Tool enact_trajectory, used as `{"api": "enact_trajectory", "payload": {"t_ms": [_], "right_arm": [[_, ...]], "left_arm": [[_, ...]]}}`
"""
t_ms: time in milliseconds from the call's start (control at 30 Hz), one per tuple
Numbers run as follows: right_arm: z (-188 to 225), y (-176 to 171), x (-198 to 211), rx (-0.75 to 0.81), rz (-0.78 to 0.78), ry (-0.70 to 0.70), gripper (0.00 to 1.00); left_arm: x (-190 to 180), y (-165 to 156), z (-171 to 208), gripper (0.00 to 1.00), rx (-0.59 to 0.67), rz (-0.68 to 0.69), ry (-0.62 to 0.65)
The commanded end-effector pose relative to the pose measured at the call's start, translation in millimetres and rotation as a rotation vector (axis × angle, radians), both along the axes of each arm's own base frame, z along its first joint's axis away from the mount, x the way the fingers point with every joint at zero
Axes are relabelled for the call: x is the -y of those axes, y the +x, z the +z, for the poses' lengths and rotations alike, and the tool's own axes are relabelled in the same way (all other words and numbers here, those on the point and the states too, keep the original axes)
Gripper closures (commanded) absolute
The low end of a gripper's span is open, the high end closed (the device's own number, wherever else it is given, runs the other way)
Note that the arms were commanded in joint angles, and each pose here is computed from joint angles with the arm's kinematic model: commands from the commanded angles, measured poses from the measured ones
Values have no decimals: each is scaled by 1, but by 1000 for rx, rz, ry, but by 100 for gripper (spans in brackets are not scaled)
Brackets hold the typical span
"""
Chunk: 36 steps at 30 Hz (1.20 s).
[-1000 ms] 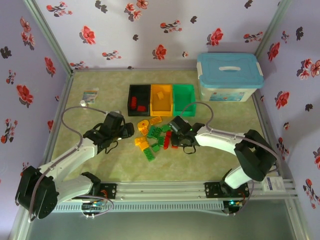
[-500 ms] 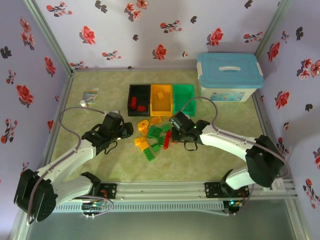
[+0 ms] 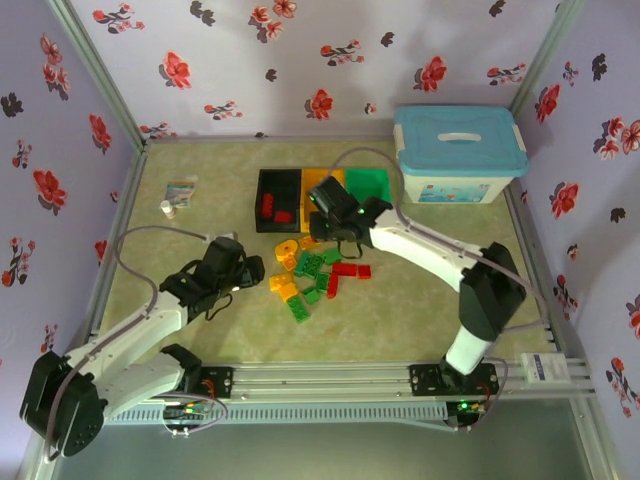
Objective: Sort the legos into containers by color
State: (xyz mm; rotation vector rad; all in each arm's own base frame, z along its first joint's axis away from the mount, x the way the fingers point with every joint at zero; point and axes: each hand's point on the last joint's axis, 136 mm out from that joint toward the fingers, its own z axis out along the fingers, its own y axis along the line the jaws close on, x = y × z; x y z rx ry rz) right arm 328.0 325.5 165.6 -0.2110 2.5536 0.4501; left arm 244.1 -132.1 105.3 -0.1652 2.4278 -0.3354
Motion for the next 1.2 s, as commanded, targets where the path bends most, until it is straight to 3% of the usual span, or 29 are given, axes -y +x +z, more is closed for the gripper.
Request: {"api": "enact_trajectory", "payload": {"t_ms": [0, 267, 533, 567, 633, 667, 767, 1167], "right_arm": [[1, 18, -17, -4, 76, -31, 77], [6, 89, -57, -12, 114, 47, 77], [-5, 131, -80, -17, 123, 53, 74], [-3, 133, -80, -11, 120, 50, 67], [6, 133, -79, 6, 110, 54, 38], [12, 132, -78, 18, 109, 59, 29], [36, 129, -72, 76, 91, 50, 17], [103, 74, -14, 222, 75, 107, 14]], "left_arm": [[-6, -11, -7, 27, -10, 31, 7], [-6, -24, -9, 27, -7, 29, 11], [-5, -28, -3, 27, 4, 21, 10], [-4, -29, -3, 27, 3, 15, 10], [-3, -30, -2, 27, 7, 8, 12], [-1, -30, -1, 27, 8, 4, 11], [0, -31, -3, 27, 8, 0, 16], [31, -27, -25, 27, -13, -63, -26]]}}
